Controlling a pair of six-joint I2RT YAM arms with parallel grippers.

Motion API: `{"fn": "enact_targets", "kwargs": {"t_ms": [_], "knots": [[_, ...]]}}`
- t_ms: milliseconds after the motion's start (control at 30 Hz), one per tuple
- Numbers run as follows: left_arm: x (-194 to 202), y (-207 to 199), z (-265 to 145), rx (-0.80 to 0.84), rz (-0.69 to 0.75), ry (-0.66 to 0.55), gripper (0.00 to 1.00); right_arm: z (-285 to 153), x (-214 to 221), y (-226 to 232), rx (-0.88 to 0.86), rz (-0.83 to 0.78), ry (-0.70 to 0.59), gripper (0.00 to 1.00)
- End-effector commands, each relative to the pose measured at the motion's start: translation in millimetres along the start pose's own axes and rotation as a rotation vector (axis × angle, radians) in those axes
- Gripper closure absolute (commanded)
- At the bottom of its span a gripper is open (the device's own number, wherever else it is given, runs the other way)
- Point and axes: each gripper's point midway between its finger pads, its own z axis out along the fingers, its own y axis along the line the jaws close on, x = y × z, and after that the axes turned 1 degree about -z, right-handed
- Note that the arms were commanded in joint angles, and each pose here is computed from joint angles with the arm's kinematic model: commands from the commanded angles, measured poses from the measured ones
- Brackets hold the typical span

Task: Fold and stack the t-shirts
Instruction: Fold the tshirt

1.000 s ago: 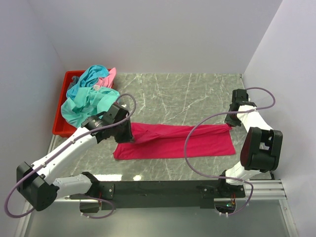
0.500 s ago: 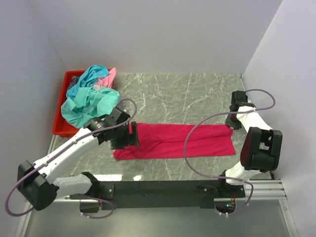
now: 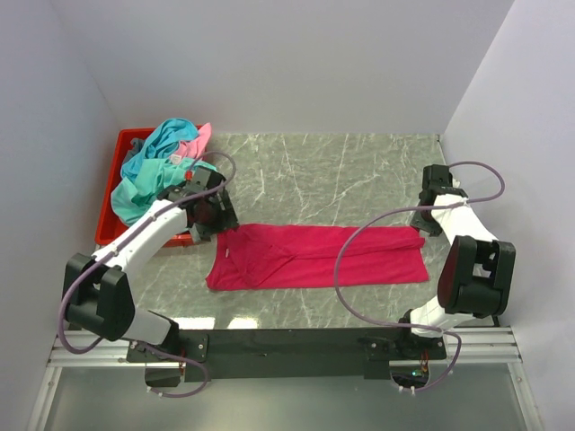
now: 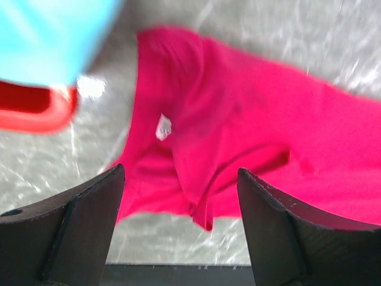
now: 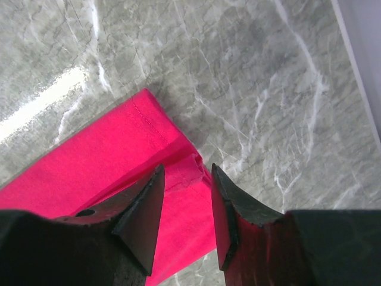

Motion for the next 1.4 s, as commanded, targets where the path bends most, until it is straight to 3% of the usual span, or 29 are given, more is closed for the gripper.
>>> {"fn": "enact_targets", "kwargs": {"t_ms": [0, 367, 1033, 1200, 1367], "knots": [[-36, -10, -3, 0.062, -0.013, -0.100, 0.19, 3, -2, 1, -0.003, 0.022, 0.002, 0.56], [-49, -38, 12, 0.137, 0.032, -0.086, 0.20, 19, 10, 16, -0.060, 0.015, 0.030, 0.57], [-54, -13, 16, 0.133, 0.075, -0.084, 0.20, -14, 72, -8, 0.022, -0.153, 0.290, 0.58], [-55, -8, 14, 0.125, 0.084, -0.088, 0.20, -27, 41, -4, 0.017, -0.151, 0.243, 0.58], [-59, -7, 9, 0.122, 0.072, -0.099, 0.20, -66, -21, 29, -0.148, -0.113, 0.103, 0.57]]}}
